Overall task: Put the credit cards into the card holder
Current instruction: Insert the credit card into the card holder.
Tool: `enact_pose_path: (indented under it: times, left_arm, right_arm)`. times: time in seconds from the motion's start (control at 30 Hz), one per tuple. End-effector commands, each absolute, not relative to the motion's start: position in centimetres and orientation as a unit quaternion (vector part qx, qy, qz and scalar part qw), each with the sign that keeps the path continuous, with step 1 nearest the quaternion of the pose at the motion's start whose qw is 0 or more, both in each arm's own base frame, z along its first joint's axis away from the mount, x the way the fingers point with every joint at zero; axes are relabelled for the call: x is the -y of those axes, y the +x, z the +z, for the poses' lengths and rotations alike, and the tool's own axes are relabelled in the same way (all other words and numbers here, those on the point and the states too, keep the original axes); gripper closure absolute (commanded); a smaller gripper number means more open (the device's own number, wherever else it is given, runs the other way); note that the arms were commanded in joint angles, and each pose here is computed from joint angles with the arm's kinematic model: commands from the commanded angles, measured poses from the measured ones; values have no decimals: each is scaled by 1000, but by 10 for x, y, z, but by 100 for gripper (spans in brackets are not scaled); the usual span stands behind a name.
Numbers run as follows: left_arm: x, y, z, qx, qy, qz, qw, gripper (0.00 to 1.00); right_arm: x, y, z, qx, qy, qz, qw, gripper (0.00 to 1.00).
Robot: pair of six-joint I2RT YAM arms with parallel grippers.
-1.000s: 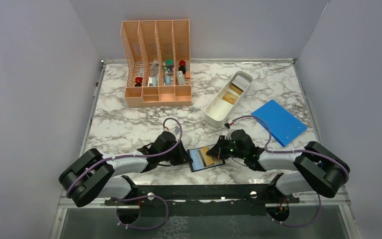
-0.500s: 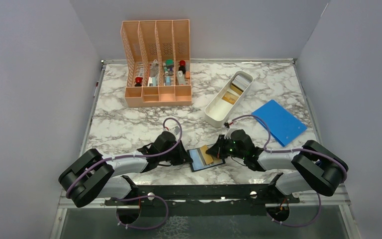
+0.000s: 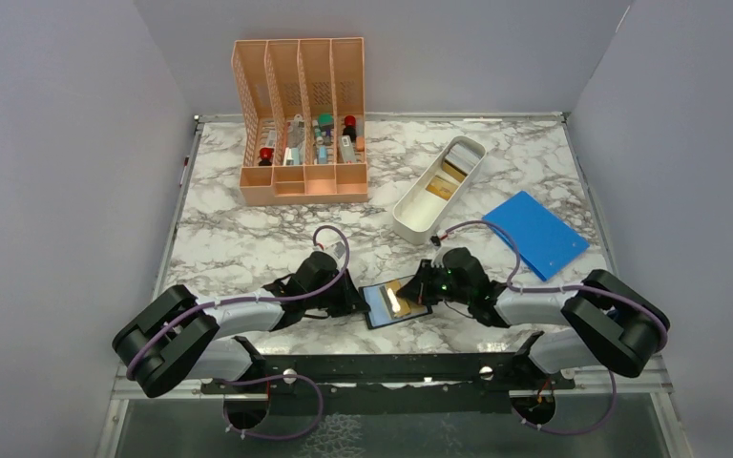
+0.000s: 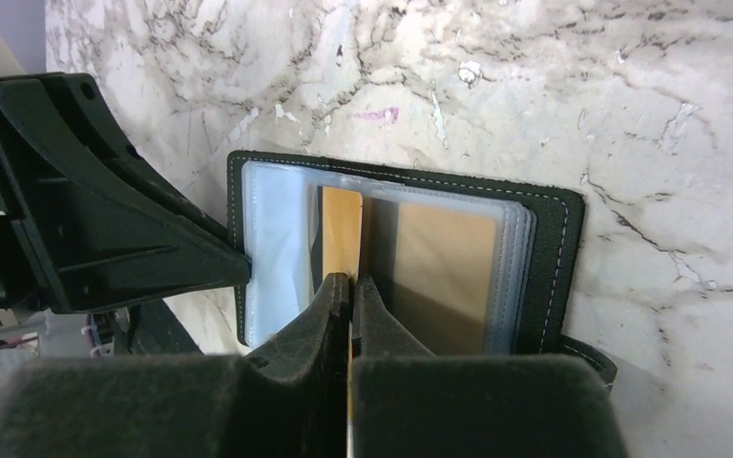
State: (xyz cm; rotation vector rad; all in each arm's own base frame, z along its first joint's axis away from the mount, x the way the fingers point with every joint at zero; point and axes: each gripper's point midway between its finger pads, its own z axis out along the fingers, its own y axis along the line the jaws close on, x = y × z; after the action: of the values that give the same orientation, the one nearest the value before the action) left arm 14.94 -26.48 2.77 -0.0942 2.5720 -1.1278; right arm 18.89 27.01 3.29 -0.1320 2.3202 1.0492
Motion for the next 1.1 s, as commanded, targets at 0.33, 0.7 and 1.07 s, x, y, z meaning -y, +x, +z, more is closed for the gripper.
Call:
enact_pose_path:
  times: [0.33,0.7,1.07]
  left_arm:
    - [272,148,37,-895,-23,-416,161,87]
    - [273,148,41,-892,-23,-421,163,83]
    - [275,148,41,-892,-21,-421,162,82]
  right_arm:
    - [-261,180,13,-899,-50,355,250,72]
    - [-258,176,20,-900,-71,349,252,54]
    - [-279,168,23,-884,-76,405,222,53]
